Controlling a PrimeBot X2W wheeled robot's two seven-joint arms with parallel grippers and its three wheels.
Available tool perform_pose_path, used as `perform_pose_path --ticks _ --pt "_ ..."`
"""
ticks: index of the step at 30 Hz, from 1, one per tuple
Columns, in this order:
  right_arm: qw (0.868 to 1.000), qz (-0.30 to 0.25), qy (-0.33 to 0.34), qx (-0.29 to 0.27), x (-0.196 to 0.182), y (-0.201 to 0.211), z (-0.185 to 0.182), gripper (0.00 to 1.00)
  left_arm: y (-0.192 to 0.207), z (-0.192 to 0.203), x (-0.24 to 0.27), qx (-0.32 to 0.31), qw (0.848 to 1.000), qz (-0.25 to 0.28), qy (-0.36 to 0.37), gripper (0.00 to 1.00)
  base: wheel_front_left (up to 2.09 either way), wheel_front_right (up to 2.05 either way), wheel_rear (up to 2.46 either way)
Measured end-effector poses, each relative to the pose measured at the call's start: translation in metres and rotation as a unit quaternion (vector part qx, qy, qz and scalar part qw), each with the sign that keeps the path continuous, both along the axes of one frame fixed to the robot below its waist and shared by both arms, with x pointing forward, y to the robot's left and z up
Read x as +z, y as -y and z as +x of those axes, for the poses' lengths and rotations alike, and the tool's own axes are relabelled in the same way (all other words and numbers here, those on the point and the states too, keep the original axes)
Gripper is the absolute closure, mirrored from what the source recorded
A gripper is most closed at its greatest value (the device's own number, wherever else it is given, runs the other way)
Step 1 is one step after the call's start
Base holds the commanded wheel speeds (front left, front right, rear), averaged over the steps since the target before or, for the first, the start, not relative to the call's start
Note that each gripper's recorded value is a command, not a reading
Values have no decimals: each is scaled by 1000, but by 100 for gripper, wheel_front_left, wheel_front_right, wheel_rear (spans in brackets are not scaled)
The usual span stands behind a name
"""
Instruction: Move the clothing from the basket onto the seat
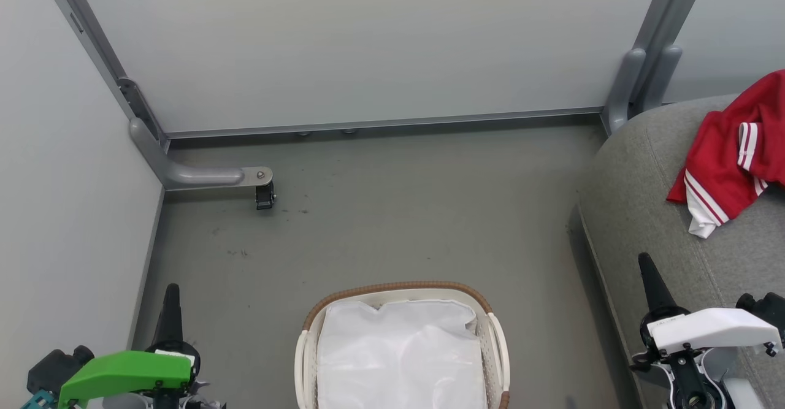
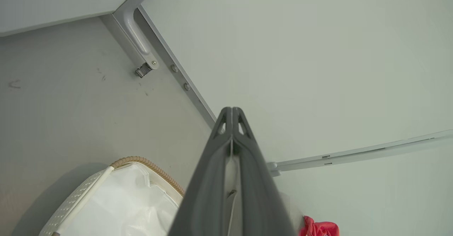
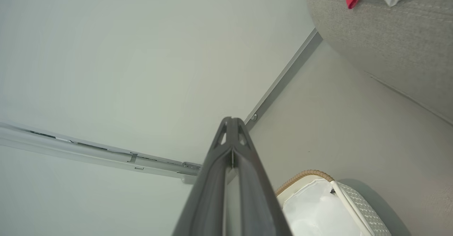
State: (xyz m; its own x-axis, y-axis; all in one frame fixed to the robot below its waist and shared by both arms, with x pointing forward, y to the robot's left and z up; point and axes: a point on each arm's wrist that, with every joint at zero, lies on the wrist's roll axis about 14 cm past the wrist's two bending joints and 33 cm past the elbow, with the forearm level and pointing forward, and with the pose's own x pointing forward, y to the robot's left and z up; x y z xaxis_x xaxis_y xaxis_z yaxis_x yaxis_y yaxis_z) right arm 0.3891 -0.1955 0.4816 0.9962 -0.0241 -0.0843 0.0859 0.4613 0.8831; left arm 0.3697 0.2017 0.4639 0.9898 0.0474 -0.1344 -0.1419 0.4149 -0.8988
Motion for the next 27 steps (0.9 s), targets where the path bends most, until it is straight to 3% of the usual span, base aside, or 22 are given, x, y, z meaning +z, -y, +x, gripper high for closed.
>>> perform_pose_path --ticks 27 --pt "992 126 15 -3 9 2 -1 100 1 9 18 1 993 -112 29 100 0 0 0"
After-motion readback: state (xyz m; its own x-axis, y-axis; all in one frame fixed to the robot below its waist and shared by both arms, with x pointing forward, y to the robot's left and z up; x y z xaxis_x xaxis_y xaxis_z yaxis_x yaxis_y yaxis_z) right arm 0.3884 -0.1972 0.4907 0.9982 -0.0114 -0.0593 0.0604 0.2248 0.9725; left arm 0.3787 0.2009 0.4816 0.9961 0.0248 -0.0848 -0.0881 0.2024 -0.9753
